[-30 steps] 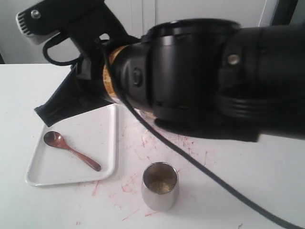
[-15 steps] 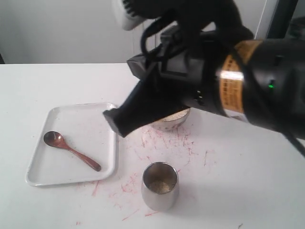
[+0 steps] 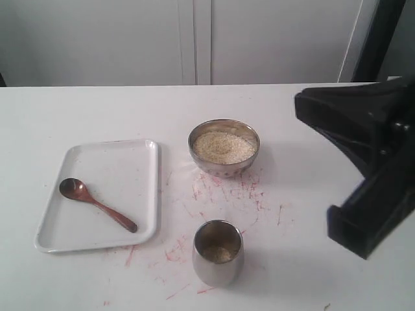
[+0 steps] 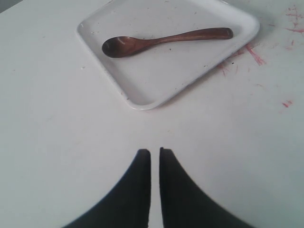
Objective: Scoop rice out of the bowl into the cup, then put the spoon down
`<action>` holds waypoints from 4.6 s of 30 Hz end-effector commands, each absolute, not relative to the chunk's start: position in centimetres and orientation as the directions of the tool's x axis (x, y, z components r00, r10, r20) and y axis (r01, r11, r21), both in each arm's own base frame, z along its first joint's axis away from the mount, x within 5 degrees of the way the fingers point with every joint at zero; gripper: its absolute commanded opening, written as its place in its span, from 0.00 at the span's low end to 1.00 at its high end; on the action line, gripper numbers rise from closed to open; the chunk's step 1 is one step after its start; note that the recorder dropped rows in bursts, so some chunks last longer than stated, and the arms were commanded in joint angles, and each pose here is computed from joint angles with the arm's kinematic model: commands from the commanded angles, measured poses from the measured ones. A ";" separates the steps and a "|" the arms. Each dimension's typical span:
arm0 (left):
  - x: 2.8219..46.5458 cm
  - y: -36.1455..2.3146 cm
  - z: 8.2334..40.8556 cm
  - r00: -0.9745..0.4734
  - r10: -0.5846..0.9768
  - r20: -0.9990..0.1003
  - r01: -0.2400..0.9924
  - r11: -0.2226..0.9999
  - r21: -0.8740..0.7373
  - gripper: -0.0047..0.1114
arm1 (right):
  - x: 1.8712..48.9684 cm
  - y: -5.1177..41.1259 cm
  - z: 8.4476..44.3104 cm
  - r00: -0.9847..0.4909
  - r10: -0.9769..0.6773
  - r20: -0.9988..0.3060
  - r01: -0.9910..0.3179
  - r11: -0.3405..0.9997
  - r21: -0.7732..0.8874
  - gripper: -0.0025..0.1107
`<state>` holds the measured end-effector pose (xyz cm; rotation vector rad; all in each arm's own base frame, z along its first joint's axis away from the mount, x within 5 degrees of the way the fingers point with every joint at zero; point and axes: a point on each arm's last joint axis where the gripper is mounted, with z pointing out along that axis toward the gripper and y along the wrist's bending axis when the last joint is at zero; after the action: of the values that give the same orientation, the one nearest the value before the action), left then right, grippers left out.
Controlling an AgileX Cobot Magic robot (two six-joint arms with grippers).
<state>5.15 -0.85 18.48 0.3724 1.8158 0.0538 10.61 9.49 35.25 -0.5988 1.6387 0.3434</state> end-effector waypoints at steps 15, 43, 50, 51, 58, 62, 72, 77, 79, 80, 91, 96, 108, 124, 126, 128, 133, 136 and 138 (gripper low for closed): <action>5.1 -0.8 17.9 -0.265 0.281 -0.922 0.233 0.947 0.221 0.16 | 6.7 10.1 27.6 0.040 -0.088 -0.995 -0.836 0.542 -0.081 0.02; 5.1 -0.8 17.9 -0.265 0.281 -0.922 0.233 0.947 0.221 0.16 | 5.8 8.3 18.7 -0.208 -0.247 -0.946 -0.816 0.577 0.028 0.02; 5.1 -0.8 17.9 -0.265 0.281 -0.922 0.233 0.947 0.221 0.16 | 5.6 8.0 17.6 -0.246 -0.297 -0.923 -0.814 0.580 0.030 0.02; 5.1 -0.8 17.9 -0.265 0.281 -0.922 0.233 0.947 0.221 0.16 | 5.6 8.0 17.6 -0.246 -0.297 -0.923 -0.814 0.580 0.030 0.02; 5.1 -0.8 17.9 -0.265 0.281 -0.922 0.233 0.947 0.221 0.16 | 5.3 7.6 16.7 -0.319 -0.373 -0.871 -0.807 0.589 0.043 0.02; 5.1 -0.8 17.9 -0.265 0.281 -0.922 0.233 0.947 0.221 0.16 | 5.3 7.6 16.7 -0.319 -0.373 -0.871 -0.807 0.589 0.043 0.02; 5.1 -0.8 17.9 -0.265 0.281 -0.922 0.233 0.947 0.221 0.16 | 5.4 6.6 17.3 -0.309 -0.299 -0.903 -0.760 0.648 0.045 0.02; 5.1 -0.8 17.9 -0.265 0.281 -0.922 0.233 0.947 0.221 0.16 | 5.8 5.8 17.8 -0.303 -0.233 -0.924 -0.693 0.719 0.046 0.02; 5.1 -0.8 17.9 -0.265 0.281 -0.922 0.233 0.947 0.221 0.16 | 5.9 5.4 17.9 -0.298 -0.207 -0.932 -0.663 0.747 0.046 0.02; 5.1 -0.8 17.9 -0.265 0.281 -0.922 0.233 0.947 0.221 0.16 | 6.0 5.3 18.0 -0.294 -0.192 -0.936 -0.647 0.761 0.047 0.02; 5.1 -0.8 17.9 -0.265 0.281 -0.922 0.233 0.947 0.221 0.16 | 6.3 3.4 19.0 -0.225 -0.064 -0.972 -0.460 0.886 0.048 0.02; 5.1 -0.8 17.9 -0.265 0.281 -0.922 0.233 0.947 0.221 0.16 | 6.2 2.5 19.2 -0.192 -0.025 -0.981 -0.368 0.929 0.049 0.02; 5.1 -0.8 17.9 -0.265 0.281 -0.922 0.233 0.947 0.221 0.16 | 5.5 1.2 18.3 -0.258 -0.005 -0.966 -0.199 0.979 0.048 0.02; 5.1 -0.8 17.9 -0.265 0.281 -0.922 0.233 0.947 0.221 0.16 | 5.4 0.4 18.5 -0.229 0.031 -0.973 -0.069 0.996 0.048 0.02; 5.1 -0.8 17.9 -0.265 0.281 -0.922 0.233 0.947 0.221 0.16 | 5.4 0.4 18.5 -0.229 0.040 -0.973 -0.058 0.997 0.054 0.02; 5.1 -0.8 17.9 -0.265 0.281 -0.922 0.233 0.947 0.221 0.16 | 5.4 0.3 18.5 -0.229 0.042 -0.973 -0.046 0.997 0.054 0.02; 5.1 -0.8 17.9 -0.265 0.281 -0.922 0.233 0.947 0.221 0.16 | 5.4 0.1 18.5 -0.227 0.043 -0.973 -0.016 0.999 0.048 0.02; 5.1 -0.8 17.9 -0.265 0.281 -0.922 0.233 0.947 0.221 0.16 | 5.4 0.0 18.5 -0.226 0.048 -0.973 0.003 0.999 0.048 0.02; 5.1 -0.8 17.9 -0.265 0.281 -0.922 0.233 0.947 0.221 0.16 | 5.4 0.0 18.5 -0.228 0.050 -0.972 0.015 0.999 0.048 0.02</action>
<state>5.15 -0.85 18.48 0.3724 1.8158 0.0538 5.42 0.08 18.57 0.0273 1.8049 0.0427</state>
